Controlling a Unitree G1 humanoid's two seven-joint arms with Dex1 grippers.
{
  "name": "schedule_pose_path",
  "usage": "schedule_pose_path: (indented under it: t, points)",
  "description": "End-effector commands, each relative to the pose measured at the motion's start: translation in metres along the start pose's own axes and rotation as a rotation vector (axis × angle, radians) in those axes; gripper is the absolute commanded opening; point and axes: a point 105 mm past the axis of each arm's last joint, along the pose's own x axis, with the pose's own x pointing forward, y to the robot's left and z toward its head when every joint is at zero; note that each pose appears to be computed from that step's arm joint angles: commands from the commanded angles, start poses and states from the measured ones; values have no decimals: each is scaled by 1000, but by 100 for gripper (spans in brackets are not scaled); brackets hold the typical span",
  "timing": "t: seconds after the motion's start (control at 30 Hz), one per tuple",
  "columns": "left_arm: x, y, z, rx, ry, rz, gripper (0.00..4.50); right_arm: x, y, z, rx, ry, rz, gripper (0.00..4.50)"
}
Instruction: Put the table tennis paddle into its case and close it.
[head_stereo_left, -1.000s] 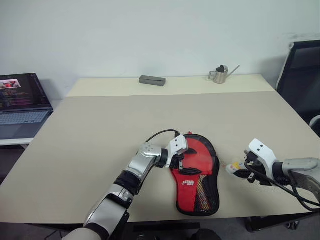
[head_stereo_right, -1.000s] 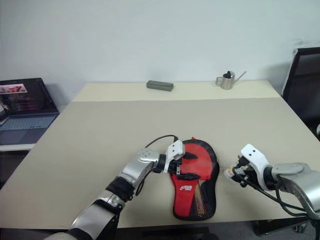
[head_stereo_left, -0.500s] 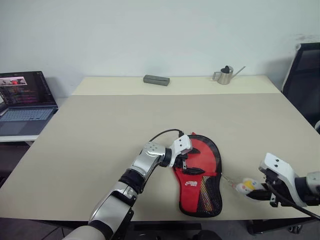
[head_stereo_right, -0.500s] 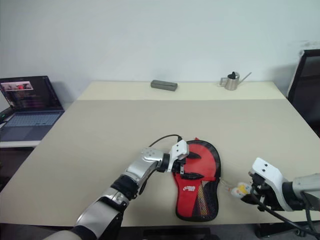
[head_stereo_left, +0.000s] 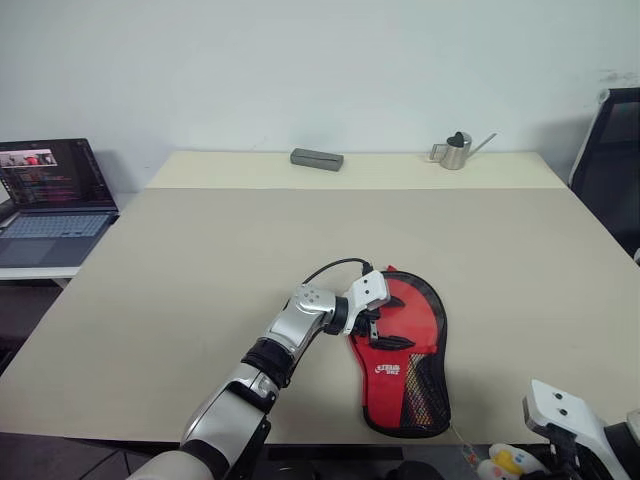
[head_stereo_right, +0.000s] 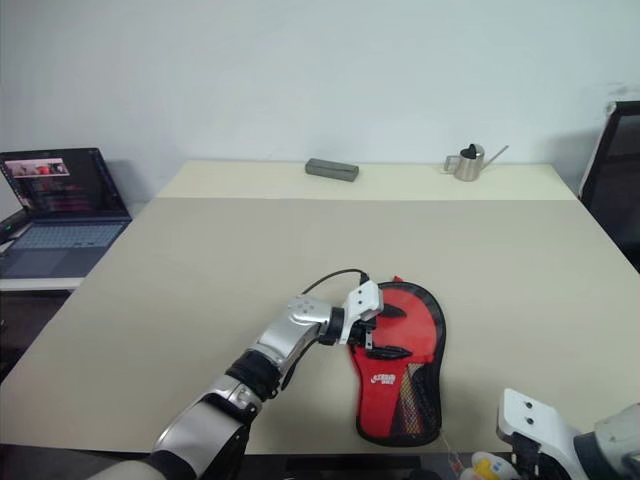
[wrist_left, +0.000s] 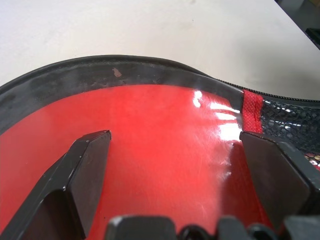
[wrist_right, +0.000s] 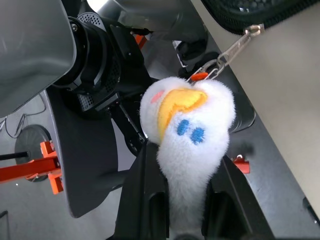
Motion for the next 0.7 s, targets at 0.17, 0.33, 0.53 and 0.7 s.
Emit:
schedule_pose_path:
  t: [0.17,0.33,0.53,0.7]
  points:
    - [-17,-38,-119,-305,352,-10,450,2,-3,19,-41,-62,-7,31]
    - [-16,-38,-119,-305,352,-8,450,-12,-11,28,-33,-86,-2,158]
    - [-16,-38,-119,-305,348,-4,450,-35,-21,45,-42,-181,-3,257]
    - [-15,-37,-118,-305,345,-1,450,-52,-27,50,-32,-210,-24,257]
